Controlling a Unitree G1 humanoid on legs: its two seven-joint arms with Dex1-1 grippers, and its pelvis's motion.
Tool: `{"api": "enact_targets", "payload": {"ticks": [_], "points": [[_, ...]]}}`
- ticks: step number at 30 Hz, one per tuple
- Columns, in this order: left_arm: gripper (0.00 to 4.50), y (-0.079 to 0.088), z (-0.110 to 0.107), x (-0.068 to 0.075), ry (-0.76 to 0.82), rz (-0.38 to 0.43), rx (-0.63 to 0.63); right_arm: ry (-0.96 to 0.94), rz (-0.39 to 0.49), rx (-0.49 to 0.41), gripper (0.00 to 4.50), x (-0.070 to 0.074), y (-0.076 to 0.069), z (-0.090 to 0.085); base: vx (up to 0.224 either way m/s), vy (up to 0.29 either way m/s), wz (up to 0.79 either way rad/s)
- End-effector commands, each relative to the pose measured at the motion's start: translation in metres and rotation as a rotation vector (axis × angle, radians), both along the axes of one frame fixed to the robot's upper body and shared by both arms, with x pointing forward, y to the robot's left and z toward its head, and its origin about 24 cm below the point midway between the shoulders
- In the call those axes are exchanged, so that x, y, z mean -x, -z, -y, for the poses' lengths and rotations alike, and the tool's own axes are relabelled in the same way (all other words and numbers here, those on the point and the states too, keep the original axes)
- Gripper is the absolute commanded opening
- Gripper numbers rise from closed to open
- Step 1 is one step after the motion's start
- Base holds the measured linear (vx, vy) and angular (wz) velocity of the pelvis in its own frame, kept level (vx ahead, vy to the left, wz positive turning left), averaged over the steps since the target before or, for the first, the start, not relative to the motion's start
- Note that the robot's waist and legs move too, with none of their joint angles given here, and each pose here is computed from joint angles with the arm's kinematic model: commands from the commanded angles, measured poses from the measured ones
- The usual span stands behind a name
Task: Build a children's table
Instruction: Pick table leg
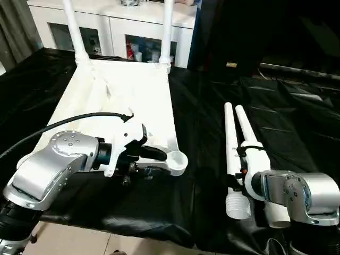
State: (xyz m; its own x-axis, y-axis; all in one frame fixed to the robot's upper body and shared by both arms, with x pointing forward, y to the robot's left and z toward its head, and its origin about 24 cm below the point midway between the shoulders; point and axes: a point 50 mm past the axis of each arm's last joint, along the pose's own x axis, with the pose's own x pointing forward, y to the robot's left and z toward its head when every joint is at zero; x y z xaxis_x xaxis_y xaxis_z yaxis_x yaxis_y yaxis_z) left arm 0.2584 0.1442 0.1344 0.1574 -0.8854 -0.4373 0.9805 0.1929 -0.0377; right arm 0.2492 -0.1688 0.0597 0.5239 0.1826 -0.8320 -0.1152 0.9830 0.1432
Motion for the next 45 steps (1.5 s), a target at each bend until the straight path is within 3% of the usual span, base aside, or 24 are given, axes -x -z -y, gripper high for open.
{"api": "enact_targets", "payload": {"ticks": [1,11,17,22,25,26,28,29,31,32,33,34,36,38,45], "points": [[2.96,-0.003,0.002,0.001,0.023,0.006,-0.015,0.027,-0.006,-0.001,2.81,-0.001,-0.001,0.004,0.000,0.000,0.00],[3.92,-0.004,-0.002,-0.002,0.008,0.021,-0.023,0.070,-0.007,-0.013,1.94,-0.005,0.000,0.004,0.000,0.000,0.00],[4.37,-0.005,-0.005,-0.006,-0.018,0.042,-0.027,0.092,0.016,-0.037,1.88,-0.011,-0.007,0.003,0.000,0.000,0.00],[4.50,-0.008,-0.012,-0.018,-0.101,0.105,-0.033,0.070,0.102,-0.100,1.88,-0.022,-0.022,-0.005,0.000,0.000,0.00],[4.50,-0.021,-0.008,-0.039,-0.222,0.255,0.077,0.063,0.280,-0.162,1.88,-0.038,-0.039,-0.006,0.000,0.000,0.00],[4.50,-0.032,-0.003,-0.053,-0.319,0.271,0.200,0.028,0.432,-0.238,1.88,-0.048,-0.054,-0.009,0.000,0.000,0.00],[4.50,-0.045,0.001,-0.070,-0.448,0.307,0.349,-0.064,0.573,-0.347,1.88,-0.053,-0.071,-0.014,0.000,0.000,0.00],[4.50,-0.050,0.003,-0.075,-0.482,0.301,0.424,-0.106,0.615,-0.413,1.88,-0.055,-0.078,-0.017,0.000,0.000,0.00],[4.50,-0.052,0.005,-0.078,-0.495,0.295,0.464,-0.127,0.630,-0.449,1.88,-0.055,-0.081,-0.018,0.000,0.000,0.00],[4.50,-0.055,0.006,-0.085,-0.564,0.244,0.534,-0.178,0.651,-0.537,1.87,-0.054,-0.086,-0.021,0.000,0.000,0.00],[4.50,-0.055,0.006,-0.087,-0.586,0.217,0.552,-0.195,0.657,-0.566,1.87,-0.053,-0.088,-0.022,0.000,0.000,0.00],[4.50,-0.054,0.013,-0.091,-0.609,0.001,0.618,-0.259,0.681,-0.713,1.87,-0.049,-0.095,-0.026,0.000,0.000,0.00],[4.50,-0.058,0.024,-0.088,-0.517,-0.099,0.701,-0.308,0.688,-0.779,1.87,-0.047,-0.098,-0.028,0.000,0.000,0.00],[4.50,-0.064,0.034,-0.085,-0.457,-0.117,0.760,-0.375,0.694,-0.807,1.87,-0.045,-0.100,-0.031,0.000,0.000,0.00],[4.50,-0.056,0.050,-0.083,-0.456,-0.158,0.726,-0.452,0.715,-0.862,1.87,-0.040,-0.101,-0.036,0.000,0.000,0.00]]}}
